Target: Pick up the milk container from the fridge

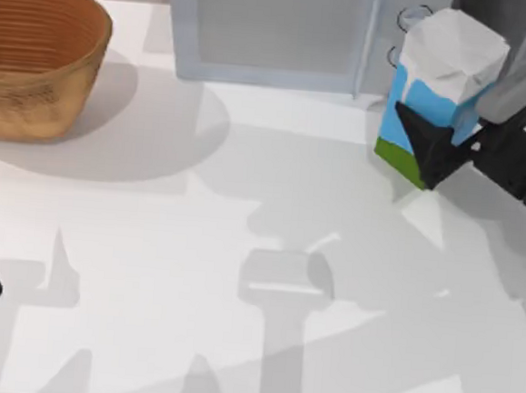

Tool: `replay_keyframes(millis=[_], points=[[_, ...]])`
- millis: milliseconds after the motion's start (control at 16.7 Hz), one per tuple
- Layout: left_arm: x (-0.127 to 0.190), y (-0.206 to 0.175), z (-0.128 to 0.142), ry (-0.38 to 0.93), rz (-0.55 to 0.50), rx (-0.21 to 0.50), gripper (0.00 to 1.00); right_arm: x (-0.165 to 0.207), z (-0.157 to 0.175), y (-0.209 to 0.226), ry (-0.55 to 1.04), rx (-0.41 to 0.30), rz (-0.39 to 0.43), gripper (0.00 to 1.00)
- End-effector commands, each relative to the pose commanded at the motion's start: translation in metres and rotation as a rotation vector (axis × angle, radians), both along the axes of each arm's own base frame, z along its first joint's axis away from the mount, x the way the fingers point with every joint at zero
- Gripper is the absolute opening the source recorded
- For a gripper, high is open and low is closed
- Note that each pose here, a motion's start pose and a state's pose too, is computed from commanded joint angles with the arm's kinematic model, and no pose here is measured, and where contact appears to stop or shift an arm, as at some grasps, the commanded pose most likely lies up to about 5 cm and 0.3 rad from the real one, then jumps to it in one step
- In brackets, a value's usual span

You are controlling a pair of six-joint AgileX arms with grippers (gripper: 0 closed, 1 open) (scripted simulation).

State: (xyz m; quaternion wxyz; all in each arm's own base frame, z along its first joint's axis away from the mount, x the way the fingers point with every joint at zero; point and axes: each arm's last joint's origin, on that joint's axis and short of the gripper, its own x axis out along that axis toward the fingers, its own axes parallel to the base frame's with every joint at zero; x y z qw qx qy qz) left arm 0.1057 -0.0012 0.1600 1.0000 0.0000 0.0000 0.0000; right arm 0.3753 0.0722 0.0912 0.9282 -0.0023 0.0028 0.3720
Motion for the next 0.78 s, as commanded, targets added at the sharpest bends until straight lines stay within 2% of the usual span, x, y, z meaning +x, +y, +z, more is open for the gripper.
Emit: replay_keyframes(millis=[420, 780], points=[[0.0, 0.0, 0.0, 0.0, 0.0, 0.0, 1.0, 0.0, 0.0, 0.0, 0.0, 0.0, 0.0, 0.98], [0.0, 0.0, 0.0, 0.0, 0.0, 0.0, 1.0, 0.0, 0.0, 0.0, 0.0, 0.0, 0.0, 1.0]])
